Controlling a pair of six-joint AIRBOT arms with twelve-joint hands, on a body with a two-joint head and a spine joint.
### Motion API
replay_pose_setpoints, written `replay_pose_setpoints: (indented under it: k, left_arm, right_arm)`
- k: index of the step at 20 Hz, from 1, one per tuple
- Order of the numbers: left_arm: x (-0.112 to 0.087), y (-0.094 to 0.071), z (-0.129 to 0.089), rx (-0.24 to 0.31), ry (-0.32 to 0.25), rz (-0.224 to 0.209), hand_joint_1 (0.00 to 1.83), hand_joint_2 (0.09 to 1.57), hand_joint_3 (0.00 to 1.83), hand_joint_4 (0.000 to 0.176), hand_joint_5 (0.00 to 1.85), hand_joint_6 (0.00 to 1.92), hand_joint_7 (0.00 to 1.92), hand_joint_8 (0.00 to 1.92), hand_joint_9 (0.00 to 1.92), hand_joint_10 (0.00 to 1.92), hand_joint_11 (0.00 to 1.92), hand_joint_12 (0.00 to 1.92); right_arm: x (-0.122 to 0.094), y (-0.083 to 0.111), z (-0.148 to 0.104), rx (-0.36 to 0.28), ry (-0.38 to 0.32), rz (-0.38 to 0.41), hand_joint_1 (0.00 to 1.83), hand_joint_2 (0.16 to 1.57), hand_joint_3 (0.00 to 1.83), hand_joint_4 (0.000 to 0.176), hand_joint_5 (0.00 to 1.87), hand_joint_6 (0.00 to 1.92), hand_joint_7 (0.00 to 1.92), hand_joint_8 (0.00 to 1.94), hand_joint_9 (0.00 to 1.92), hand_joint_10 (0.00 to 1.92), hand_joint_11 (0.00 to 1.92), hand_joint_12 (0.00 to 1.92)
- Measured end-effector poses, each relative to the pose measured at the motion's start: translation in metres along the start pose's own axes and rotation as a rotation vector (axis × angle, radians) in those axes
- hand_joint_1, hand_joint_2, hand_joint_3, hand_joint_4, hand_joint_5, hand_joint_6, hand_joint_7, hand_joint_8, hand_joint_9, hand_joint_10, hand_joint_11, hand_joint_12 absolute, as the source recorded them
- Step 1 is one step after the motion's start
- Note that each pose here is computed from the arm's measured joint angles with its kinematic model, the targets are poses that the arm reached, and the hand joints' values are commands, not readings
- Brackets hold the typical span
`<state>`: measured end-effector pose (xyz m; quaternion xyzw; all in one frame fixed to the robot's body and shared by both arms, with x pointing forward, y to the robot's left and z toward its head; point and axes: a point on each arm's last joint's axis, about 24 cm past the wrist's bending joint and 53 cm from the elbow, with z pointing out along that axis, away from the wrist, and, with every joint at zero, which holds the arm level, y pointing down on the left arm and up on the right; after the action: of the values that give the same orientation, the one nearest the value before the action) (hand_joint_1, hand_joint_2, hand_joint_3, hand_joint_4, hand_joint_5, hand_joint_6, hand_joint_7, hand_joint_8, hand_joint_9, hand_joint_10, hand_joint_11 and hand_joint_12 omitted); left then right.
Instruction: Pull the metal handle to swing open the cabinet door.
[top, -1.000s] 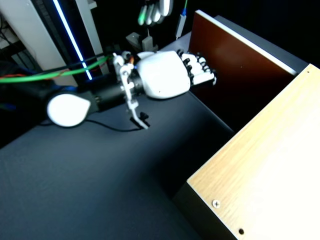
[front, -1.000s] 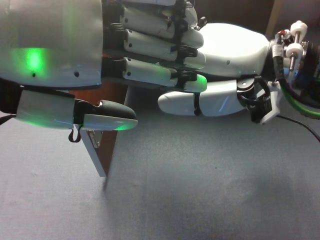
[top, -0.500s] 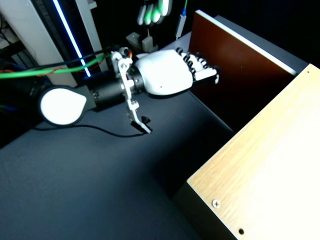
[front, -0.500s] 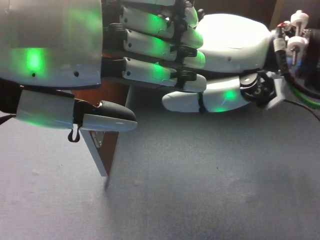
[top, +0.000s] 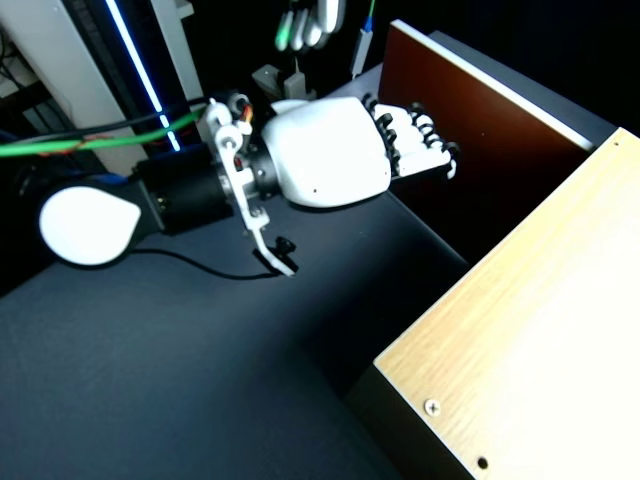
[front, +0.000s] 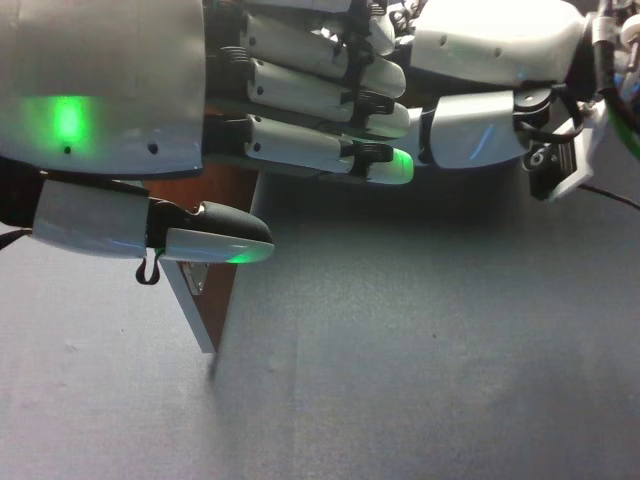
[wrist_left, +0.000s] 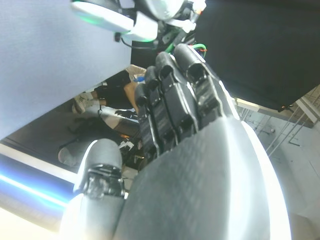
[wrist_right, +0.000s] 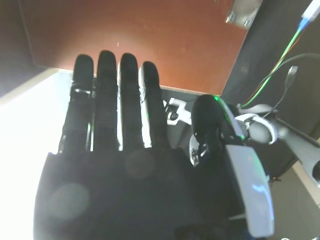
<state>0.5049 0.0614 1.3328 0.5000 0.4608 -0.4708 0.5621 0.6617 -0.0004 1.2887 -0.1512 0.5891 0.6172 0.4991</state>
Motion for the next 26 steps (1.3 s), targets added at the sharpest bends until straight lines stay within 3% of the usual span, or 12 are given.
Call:
replay_pose_setpoints:
  k: [3,7,12,20,26]
  left_arm:
    - [0.000,0.000,0.000,0.000,0.000,0.000,0.00,1.57,0.01,0.000,0.43,0.00,0.45,0.00,0.44,0.00,0.09,0.79]
    - [0.000,0.000,0.000,0.000,-0.001,0.000,0.00,1.57,0.02,0.000,0.42,0.00,0.45,0.00,0.43,0.00,0.08,0.78]
    - [0.000,0.000,0.000,0.000,0.000,0.000,0.00,1.57,0.03,0.000,0.43,0.00,0.45,0.00,0.44,0.00,0.09,0.78]
    - [0.000,0.000,0.000,0.000,0.000,0.000,0.00,1.57,0.02,0.000,0.43,0.00,0.46,0.00,0.45,0.00,0.10,0.79]
    - [0.000,0.000,0.000,0.000,0.000,0.000,0.00,1.57,0.03,0.000,0.43,0.00,0.46,0.00,0.45,0.00,0.10,0.79]
  right_arm:
    - [-0.006,0.010,-0.006,-0.015,-0.008,-0.004,0.00,1.57,0.06,0.000,0.41,0.00,0.43,0.00,0.40,0.01,0.00,1.00]
    - [0.008,0.030,-0.013,-0.056,0.044,-0.043,0.00,1.57,0.05,0.000,0.39,0.00,0.42,0.00,0.39,0.00,0.00,0.98]
    - [0.005,0.043,-0.016,-0.080,0.044,-0.055,0.00,1.57,0.06,0.000,0.41,0.00,0.44,0.00,0.41,0.00,0.00,1.01]
    - [0.008,0.043,-0.016,-0.078,0.064,-0.081,0.00,1.57,0.06,0.000,0.41,0.00,0.43,0.00,0.40,0.00,0.00,0.99]
    - [0.002,0.032,-0.018,-0.047,0.058,-0.086,0.00,1.57,0.06,0.000,0.40,0.00,0.42,0.00,0.39,0.00,0.00,0.97]
